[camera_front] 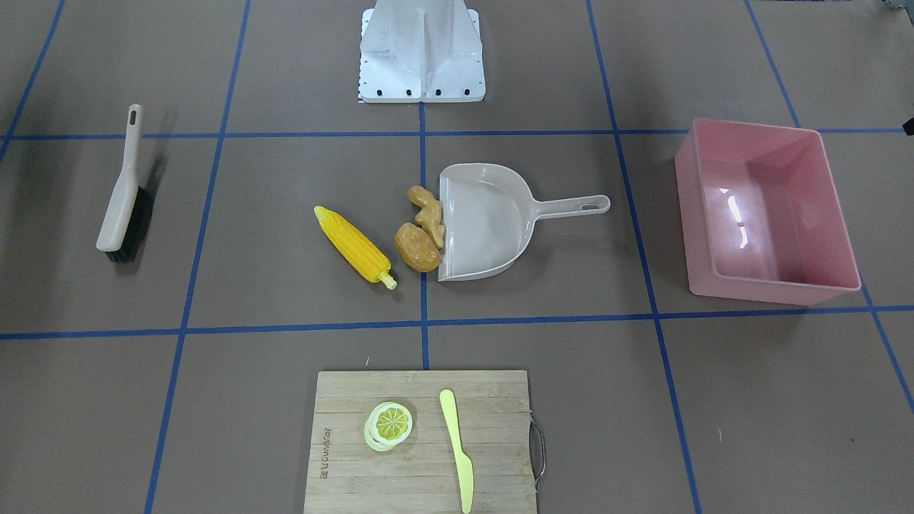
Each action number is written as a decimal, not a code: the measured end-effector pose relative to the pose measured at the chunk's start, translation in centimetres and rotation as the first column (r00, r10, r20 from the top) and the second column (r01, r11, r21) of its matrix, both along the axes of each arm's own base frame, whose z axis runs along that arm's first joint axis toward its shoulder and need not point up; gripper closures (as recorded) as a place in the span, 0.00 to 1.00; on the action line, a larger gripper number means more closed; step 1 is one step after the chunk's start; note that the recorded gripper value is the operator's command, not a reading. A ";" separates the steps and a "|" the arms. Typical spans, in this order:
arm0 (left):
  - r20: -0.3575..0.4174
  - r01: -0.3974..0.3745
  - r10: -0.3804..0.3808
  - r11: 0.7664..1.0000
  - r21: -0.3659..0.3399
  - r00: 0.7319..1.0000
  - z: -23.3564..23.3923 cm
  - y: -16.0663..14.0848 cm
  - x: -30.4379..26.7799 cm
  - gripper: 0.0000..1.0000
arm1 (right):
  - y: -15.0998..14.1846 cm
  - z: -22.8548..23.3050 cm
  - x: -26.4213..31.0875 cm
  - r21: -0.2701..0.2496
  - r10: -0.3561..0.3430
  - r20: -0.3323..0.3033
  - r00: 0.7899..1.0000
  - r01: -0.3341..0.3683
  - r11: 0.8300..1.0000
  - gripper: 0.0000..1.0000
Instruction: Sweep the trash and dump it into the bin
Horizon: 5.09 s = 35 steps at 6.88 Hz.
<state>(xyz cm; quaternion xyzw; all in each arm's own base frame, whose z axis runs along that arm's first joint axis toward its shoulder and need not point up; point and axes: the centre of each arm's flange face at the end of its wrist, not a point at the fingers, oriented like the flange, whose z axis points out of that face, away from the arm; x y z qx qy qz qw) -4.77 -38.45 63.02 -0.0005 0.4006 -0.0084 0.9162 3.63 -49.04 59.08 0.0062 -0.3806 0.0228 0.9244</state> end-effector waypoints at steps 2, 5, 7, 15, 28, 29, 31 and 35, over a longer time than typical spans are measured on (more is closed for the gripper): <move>0.001 0.001 -0.001 1.000 -0.004 1.000 0.2 0.1 -0.1 0.01 | 0.3 -3.0 -0.3 0.036 0.017 0.012 1.000 -0.018 0.999 0.00; 0.003 0.001 -0.001 1.000 -0.016 1.000 0.8 0.1 0.0 0.01 | 2.0 -8.2 -5.6 0.020 0.014 0.018 1.000 -0.014 1.000 0.00; 0.003 0.001 0.000 1.000 -0.018 1.000 1.0 0.1 0.0 0.01 | 6.1 -7.6 -10.0 0.036 -0.059 0.009 0.998 0.059 0.998 0.00; 0.002 0.003 -0.003 1.000 -0.003 1.000 0.3 -0.3 -0.1 0.01 | 17.5 -7.2 -26.0 -0.026 -0.035 0.075 0.997 0.037 0.999 0.00; 0.046 0.006 -0.005 1.000 -0.012 0.999 1.4 -0.5 -0.5 0.01 | 21.5 -5.3 -28.4 -0.138 -0.078 0.037 0.996 0.082 0.987 1.00; 0.046 0.006 -0.005 1.000 -0.009 0.999 1.3 -0.5 -0.5 0.01 | 21.3 -6.4 -28.1 -0.128 -0.073 0.055 0.996 0.079 0.989 1.00; 0.044 0.005 -0.007 0.999 0.032 0.999 -0.6 -0.9 -0.5 0.01 | 20.0 -9.8 -25.9 -0.106 -0.040 0.123 0.992 0.053 0.993 1.00; 0.022 -0.170 0.172 0.928 0.333 0.985 -12.9 -7.1 8.3 0.01 | 16.6 -14.3 -20.7 0.045 -0.103 0.081 0.991 0.100 0.994 1.00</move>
